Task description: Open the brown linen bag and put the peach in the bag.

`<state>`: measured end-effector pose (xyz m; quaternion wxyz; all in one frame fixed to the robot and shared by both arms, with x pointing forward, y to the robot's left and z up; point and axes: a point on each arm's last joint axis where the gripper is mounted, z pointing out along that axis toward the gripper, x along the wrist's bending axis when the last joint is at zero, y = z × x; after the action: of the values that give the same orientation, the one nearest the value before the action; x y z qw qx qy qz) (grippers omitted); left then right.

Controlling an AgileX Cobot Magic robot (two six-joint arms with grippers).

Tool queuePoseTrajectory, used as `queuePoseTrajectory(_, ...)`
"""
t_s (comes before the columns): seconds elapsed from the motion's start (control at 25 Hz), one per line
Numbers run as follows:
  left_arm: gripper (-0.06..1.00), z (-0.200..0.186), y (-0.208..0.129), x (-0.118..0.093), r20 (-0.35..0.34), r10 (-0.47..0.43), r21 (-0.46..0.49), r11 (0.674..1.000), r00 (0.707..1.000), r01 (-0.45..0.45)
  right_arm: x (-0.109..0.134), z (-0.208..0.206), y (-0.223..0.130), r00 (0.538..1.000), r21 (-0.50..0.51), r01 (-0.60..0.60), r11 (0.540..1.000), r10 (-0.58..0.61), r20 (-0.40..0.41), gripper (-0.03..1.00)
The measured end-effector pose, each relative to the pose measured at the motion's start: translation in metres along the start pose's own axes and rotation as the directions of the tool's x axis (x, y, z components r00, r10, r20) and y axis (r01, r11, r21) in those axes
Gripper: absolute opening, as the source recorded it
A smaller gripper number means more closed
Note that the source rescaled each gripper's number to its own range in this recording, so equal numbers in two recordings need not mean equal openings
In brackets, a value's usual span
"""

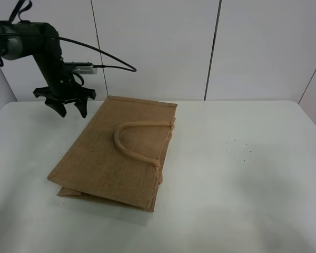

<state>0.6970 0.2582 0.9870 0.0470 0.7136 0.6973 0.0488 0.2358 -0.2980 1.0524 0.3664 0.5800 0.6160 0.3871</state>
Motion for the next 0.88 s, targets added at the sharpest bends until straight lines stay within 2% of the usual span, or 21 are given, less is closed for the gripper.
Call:
queuePoseTrajectory(0.04,0.88,0.0,0.0,0.014,-0.008,-0.028,0.005,1.0,1.0,0.028,0.0,0.0,0.0,1.0,0.0,0.0,1.0,0.0,0.0,1.0)
queuePoseTrajectory(0.16,0.88,-0.001,-0.002,0.035,-0.019,-0.072,0.027,0.997,0.997,0.073,0.0,0.0,0.0,1.0,0.0,0.0,1.0,0.0,0.0,1.0)
queuePoseTrajectory(0.28,0.88,-0.011,-0.004,0.037,-0.017,-0.078,0.016,0.997,0.997,0.078,0.0,0.0,0.0,1.0,0.0,0.0,1.0,0.0,0.0,1.0)
queuePoseTrajectory(0.48,0.88,-0.062,-0.025,0.033,0.02,-0.083,-0.05,0.995,0.996,0.084,0.0,0.0,0.0,1.0,0.0,0.0,1.0,0.0,0.0,1.0)
queuePoseTrajectory(0.64,0.88,-0.103,-0.064,0.031,0.027,-0.08,-0.075,0.994,0.996,0.082,0.0,0.0,0.0,1.0,0.0,0.0,1.0,0.0,0.0,1.0)
queuePoseTrajectory(0.88,0.88,-0.154,-0.153,0.032,0.03,-0.075,-0.129,0.988,0.997,0.078,0.0,0.0,0.0,1.0,0.0,0.0,1.0,0.0,0.0,1.0)
